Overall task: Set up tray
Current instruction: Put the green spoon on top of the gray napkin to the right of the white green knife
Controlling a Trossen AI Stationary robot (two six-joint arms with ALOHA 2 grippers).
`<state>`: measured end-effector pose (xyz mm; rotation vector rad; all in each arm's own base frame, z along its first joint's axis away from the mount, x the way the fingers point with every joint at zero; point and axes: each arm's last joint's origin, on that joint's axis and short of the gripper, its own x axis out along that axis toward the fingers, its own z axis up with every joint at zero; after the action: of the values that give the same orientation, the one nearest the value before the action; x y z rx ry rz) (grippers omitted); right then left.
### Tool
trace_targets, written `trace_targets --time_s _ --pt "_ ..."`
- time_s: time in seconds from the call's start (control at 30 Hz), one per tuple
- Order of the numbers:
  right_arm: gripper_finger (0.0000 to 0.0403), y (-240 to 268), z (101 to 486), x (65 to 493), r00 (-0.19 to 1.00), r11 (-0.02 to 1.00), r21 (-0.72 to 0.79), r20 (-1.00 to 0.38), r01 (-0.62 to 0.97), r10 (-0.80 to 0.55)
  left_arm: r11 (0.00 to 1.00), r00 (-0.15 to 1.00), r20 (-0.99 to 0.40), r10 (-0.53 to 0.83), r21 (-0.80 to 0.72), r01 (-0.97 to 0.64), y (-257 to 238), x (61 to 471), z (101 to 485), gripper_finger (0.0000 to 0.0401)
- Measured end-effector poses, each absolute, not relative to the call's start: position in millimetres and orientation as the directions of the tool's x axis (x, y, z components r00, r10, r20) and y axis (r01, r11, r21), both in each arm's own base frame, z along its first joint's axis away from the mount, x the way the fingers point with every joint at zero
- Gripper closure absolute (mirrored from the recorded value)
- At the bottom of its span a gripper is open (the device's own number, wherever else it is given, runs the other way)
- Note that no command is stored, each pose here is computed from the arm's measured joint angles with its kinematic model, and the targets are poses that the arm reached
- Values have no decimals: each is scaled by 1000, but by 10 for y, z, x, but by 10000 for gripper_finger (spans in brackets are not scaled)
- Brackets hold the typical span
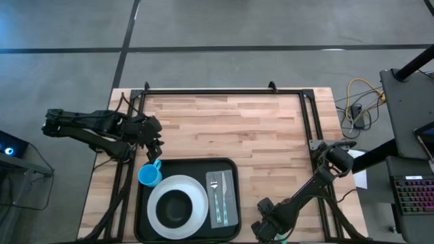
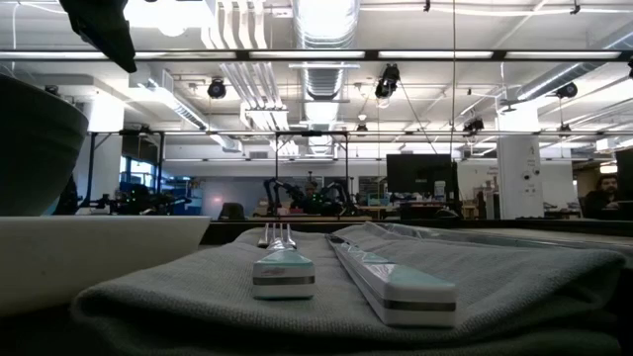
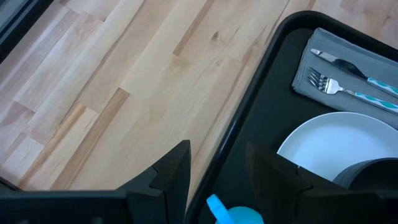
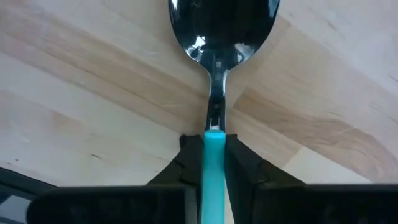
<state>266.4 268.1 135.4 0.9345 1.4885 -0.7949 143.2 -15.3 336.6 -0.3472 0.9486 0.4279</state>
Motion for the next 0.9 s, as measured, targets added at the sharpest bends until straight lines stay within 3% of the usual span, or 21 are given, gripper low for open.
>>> trace_targets --time_s 0.27,0.43,0.63,0.9 --pt "375 2563 1799 2987 273 339 253 -962 906 -12 863 510 -837 198 -98 -496 -154 1433 3366 265" --pt "375 2418 2070 3282 403 327 365 -914 871 -53 863 510 -837 199 -98 -496 -154 1433 3366 265" --pt "375 1998 2139 3663 449 277 407 -887 870 -110 863 510 -837 198 -98 -496 -154 1432 3366 265" --pt "375 1726 2080 3772 404 237 373 -910 897 -93 863 507 -839 199 -95 -496 -153 1428 3364 264"
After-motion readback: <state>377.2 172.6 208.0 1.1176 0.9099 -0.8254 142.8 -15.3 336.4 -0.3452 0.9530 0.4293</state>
